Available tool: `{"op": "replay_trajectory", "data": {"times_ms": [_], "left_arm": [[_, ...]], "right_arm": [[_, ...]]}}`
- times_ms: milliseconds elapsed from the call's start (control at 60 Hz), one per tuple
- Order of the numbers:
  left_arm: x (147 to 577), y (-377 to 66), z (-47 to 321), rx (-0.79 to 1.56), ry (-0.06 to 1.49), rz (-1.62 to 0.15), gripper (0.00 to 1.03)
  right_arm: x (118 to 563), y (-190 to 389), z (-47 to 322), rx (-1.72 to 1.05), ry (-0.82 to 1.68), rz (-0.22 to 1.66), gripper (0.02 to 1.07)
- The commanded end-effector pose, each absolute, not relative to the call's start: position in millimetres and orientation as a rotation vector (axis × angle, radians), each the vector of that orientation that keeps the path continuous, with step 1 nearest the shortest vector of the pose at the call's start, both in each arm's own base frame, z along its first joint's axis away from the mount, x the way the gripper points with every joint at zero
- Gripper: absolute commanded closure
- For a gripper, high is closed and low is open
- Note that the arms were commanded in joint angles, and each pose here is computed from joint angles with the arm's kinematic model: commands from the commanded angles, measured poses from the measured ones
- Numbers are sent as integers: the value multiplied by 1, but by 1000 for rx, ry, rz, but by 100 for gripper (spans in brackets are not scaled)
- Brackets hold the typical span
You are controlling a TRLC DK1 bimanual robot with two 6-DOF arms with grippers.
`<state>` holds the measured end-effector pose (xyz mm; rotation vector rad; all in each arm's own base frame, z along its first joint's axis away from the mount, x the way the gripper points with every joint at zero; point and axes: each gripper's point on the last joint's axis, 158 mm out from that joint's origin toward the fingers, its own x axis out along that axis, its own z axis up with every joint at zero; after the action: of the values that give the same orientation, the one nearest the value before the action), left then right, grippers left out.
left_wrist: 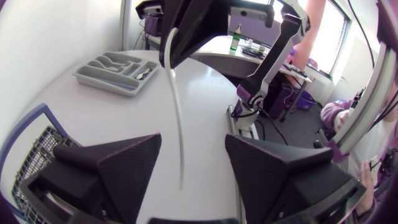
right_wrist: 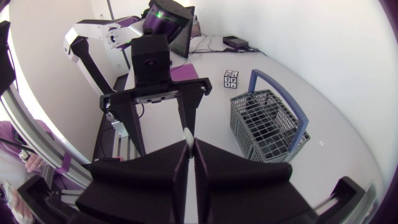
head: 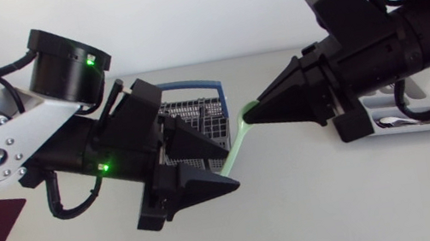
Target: Transfer all utensils from the basket to the drawer tray.
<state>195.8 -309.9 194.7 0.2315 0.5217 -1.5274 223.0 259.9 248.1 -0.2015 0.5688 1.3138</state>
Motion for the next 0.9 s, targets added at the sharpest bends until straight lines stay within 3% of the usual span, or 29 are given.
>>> {"op": "replay_trajectory", "data": {"times_ms": [0,83,317,483,683,750,817,883], "left_arm": [[190,-310,188,239,527,-1554,45],[189,-310,187,238,532,-1557,49],[190,-313,184,227,546,-1567,78],[190,-313,183,222,557,-1568,84],[191,-314,185,219,554,-1571,100],[191,-314,185,216,557,-1571,100],[192,-314,185,213,562,-1568,100],[193,-315,185,205,570,-1565,100]], "right_arm": [[224,261,251,-200,568,1325,100],[223,261,252,-189,568,1334,100],[223,260,257,-187,557,1333,100],[224,260,257,-185,556,1331,100],[224,261,256,-185,559,1332,100],[224,261,254,-185,561,1334,99],[226,261,253,-178,563,1327,89],[229,260,253,-173,561,1312,71]]}}
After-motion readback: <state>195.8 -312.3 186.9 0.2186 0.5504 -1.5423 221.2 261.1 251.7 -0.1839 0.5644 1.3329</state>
